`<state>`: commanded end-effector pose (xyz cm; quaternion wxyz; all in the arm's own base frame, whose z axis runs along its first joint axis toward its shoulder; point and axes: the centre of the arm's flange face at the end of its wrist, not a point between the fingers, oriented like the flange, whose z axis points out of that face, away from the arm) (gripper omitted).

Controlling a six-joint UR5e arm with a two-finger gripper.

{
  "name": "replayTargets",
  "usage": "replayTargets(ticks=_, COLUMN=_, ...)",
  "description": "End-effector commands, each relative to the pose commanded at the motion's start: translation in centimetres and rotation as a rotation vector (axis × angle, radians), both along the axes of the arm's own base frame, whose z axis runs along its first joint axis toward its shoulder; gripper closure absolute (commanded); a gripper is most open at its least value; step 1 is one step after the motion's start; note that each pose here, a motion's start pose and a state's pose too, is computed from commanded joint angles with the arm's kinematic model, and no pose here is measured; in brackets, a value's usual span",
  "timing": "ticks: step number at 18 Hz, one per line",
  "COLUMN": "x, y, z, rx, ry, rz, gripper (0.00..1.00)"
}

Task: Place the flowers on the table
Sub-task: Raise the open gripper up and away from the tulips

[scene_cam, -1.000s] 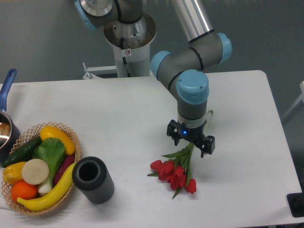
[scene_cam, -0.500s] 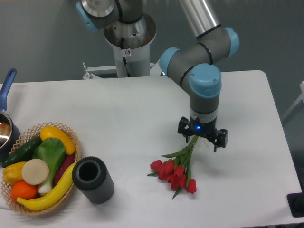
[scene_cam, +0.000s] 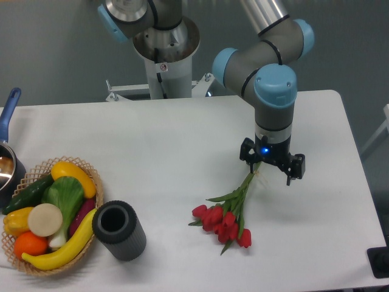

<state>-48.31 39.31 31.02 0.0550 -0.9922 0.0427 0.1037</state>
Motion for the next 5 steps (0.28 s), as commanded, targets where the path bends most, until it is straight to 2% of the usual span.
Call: replayTargets(ticks=5, x=-1.0, y=-0.4, z=1.4, rx=-0.024, ry=-0.045, rz=0.006, gripper=0.00)
